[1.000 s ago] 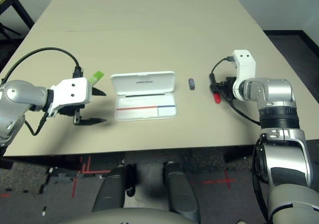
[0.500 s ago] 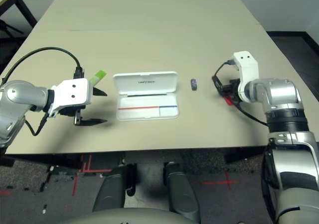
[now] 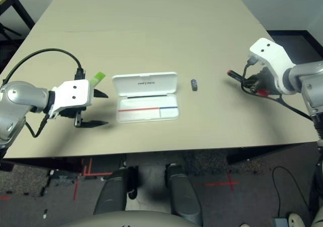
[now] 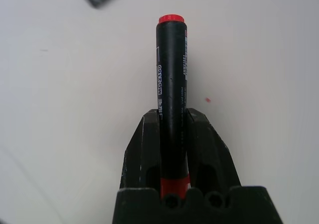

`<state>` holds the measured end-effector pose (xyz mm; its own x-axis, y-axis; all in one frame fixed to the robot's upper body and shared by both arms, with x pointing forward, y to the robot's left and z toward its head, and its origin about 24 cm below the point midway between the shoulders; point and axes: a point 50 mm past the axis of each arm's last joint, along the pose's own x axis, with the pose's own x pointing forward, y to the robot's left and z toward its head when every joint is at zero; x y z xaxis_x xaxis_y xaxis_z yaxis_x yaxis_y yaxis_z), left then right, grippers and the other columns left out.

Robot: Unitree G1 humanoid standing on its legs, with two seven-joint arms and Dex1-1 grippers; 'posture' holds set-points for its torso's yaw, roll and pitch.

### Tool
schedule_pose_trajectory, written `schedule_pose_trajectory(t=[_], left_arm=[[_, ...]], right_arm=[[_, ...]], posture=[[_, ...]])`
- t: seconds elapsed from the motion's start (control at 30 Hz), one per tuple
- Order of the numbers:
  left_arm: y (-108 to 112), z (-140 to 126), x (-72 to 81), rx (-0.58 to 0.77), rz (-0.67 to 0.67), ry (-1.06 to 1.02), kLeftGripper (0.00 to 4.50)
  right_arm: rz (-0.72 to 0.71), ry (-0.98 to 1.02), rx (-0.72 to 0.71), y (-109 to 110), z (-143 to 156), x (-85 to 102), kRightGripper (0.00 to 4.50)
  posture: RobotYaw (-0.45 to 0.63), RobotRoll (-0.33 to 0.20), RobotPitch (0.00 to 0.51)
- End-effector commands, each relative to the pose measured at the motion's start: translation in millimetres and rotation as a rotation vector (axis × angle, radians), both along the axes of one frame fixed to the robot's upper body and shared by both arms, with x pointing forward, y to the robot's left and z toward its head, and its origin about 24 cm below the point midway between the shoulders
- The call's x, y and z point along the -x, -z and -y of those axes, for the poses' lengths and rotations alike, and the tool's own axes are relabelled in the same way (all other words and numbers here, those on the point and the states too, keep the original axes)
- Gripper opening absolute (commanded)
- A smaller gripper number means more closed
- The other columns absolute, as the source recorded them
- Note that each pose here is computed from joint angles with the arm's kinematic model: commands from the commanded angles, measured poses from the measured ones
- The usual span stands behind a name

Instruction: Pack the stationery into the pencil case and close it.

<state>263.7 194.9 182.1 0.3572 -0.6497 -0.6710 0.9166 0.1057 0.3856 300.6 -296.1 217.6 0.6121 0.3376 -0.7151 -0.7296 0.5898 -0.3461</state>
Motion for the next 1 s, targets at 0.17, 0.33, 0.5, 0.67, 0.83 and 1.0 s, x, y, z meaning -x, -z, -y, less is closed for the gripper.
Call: schedule_pose_trajectory(t=[0.17,0.33,0.5,0.67,0.83,1.0], left_arm=[[1,-2,0.9,-0.017,-0.018,0.006,4.5],[2,-2,1.4,-0.017,-0.019,0.001,4.5],[3,-3,1.3,-0.019,-0.017,-0.006,4.5],[4,-2,2.4,-0.02,-0.016,-0.013,4.5],[5,-3,3.9,-0.02,-0.015,-0.022,4.5],[5,-3,4.6,-0.022,-0.014,-0.031,4.5]], right_arm=[[-0.084,-0.368,-0.105,-10,-39,14.8,0.48],[-0.096,-0.532,-0.134,-13,-59,16.1,0.48],[-0.094,-0.684,-0.115,-13,-87,11.1,0.48],[-0.079,-0.8,-0.106,-9,-118,4.9,0.48],[-0.059,-0.854,-0.072,0,-143,-3.3,0.48],[-0.032,-0.855,-0.052,10,-161,-12.9,0.48]], posture=[[-0.05,0.0,0.161],[-0.04,0.0,0.16],[-0.03,0.0,0.155],[-0.01,0.0,0.149],[0.0,0.0,0.148],[0.01,0.0,0.146]])
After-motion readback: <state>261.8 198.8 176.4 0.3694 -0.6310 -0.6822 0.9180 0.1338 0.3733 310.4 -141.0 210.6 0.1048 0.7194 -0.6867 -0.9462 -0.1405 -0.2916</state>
